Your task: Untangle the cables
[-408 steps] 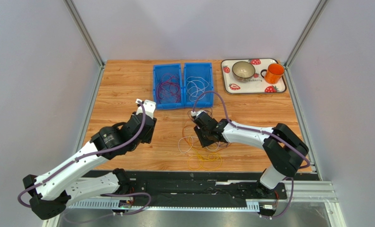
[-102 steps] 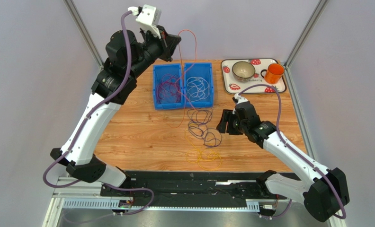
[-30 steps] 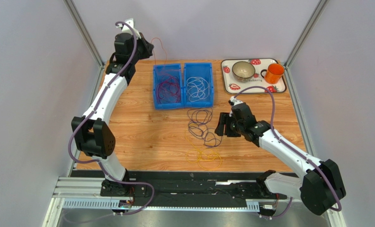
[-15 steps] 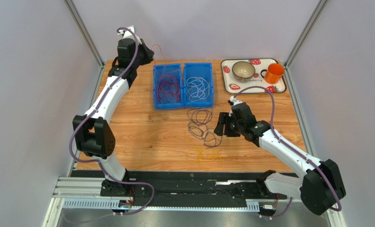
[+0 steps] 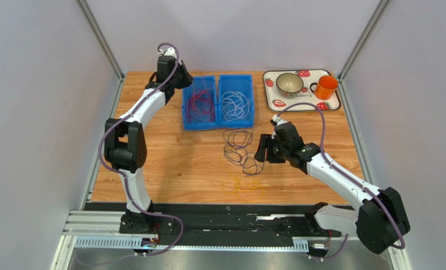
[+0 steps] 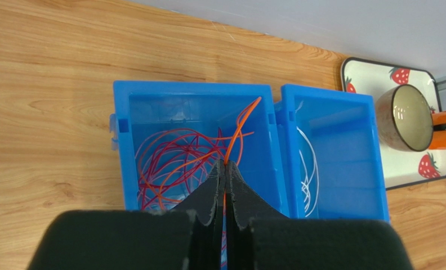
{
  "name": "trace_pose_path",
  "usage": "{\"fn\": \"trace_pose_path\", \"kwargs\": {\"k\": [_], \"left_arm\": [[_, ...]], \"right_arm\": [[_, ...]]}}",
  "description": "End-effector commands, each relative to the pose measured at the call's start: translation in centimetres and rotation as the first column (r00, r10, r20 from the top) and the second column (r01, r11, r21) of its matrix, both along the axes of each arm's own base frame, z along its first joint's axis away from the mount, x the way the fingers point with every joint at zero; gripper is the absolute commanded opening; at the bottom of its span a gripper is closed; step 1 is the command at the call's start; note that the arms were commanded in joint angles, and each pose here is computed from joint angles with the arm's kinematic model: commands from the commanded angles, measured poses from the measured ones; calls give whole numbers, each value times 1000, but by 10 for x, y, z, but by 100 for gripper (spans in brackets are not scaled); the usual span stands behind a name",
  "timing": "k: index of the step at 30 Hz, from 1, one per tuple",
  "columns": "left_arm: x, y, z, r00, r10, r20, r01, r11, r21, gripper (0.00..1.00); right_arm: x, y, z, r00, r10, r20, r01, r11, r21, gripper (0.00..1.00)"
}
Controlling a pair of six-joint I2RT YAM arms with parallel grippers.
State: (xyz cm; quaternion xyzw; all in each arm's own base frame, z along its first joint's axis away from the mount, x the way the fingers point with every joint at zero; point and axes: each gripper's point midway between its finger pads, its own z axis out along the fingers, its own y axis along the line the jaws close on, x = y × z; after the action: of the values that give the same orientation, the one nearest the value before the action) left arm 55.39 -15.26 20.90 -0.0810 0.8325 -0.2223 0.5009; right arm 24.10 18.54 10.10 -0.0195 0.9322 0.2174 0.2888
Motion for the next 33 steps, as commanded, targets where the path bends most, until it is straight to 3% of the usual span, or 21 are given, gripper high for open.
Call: {"fn": "trace_pose_path", "kwargs": {"k": [1,16,33], "left_arm": [[12,-16,19,999,-18,49,20,999,-35,0],[21,-42,-55,995,-46,-90,43,998,-38,0],[47,-35,-124,971,-31,-239,35,999,13,0]], "right_arm": [[6,5,3,1000,12,27,-12,1000,12,60],[7,7,1,1000,13,22,-14,1000,9,60],[5,2,3,1000,2,19,-2,1000,-2,60]]}}
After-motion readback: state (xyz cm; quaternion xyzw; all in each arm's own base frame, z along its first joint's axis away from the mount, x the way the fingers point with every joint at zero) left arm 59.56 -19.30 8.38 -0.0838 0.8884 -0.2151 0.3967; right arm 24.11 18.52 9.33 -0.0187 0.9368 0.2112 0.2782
